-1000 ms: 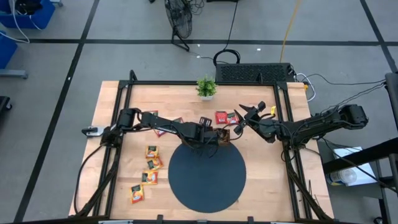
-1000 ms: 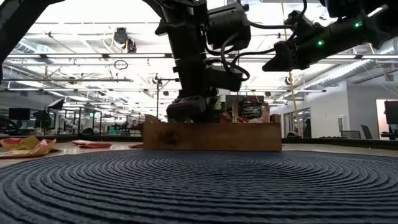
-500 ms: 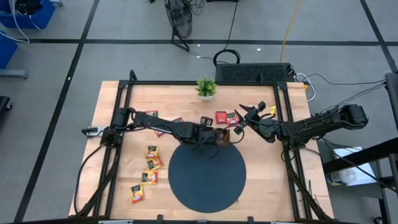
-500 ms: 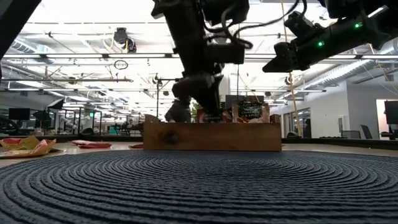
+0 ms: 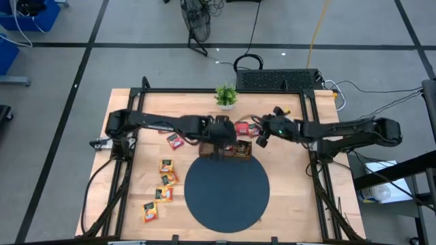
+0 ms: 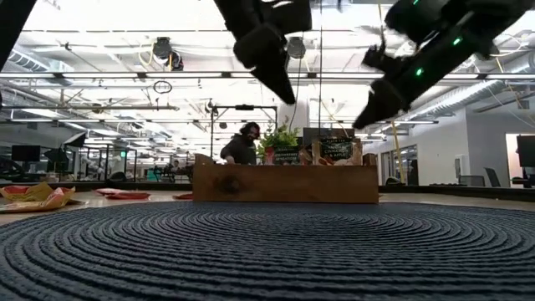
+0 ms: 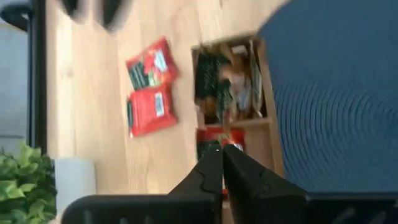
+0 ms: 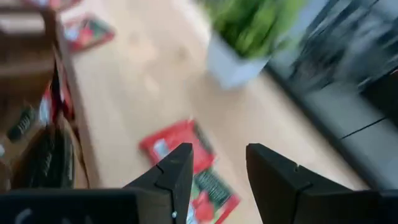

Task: Pick & Place Tea
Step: Put the red tea bag into the middle slot of the wooden organizer

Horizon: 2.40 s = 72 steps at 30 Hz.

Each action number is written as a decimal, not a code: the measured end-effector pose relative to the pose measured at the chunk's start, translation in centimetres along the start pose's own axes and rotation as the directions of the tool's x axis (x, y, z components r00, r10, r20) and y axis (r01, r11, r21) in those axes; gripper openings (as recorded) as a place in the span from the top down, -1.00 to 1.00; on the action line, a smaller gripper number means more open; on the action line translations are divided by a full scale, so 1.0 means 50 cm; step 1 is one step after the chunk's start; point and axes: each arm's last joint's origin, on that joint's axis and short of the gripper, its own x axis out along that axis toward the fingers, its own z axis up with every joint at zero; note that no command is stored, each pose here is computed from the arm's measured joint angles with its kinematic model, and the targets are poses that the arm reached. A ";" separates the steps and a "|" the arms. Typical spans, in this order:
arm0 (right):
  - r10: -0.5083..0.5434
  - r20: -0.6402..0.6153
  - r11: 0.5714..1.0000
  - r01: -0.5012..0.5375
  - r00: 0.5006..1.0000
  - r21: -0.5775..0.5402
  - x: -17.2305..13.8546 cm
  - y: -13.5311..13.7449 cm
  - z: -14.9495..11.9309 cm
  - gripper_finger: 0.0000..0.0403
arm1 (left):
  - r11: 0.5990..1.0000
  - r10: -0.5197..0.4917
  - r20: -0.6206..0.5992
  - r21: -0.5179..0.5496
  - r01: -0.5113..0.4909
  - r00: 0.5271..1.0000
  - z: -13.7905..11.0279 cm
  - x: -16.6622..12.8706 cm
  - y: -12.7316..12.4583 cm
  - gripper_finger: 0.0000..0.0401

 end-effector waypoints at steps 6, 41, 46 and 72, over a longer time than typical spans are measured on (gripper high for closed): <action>0.081 -0.205 0.997 -0.080 0.975 0.011 0.050 -0.052 -0.040 0.25 | 0.996 -0.062 0.169 -0.051 0.071 0.984 -0.034 -0.020 0.044 0.97; 0.152 -0.499 0.928 -0.296 0.853 -0.224 0.165 0.003 -0.145 0.97 | 0.960 0.087 0.400 -0.278 0.030 0.912 -0.202 -0.024 0.107 0.57; -0.037 -0.414 0.897 -0.153 0.909 -0.416 0.129 0.017 -0.117 1.00 | 0.954 0.086 0.396 -0.297 0.039 0.914 -0.203 -0.024 0.107 0.57; 0.077 0.340 0.480 0.264 0.937 -0.836 0.077 0.239 0.027 1.00 | 0.644 0.028 0.595 -0.625 0.441 0.803 -0.182 0.013 0.139 0.57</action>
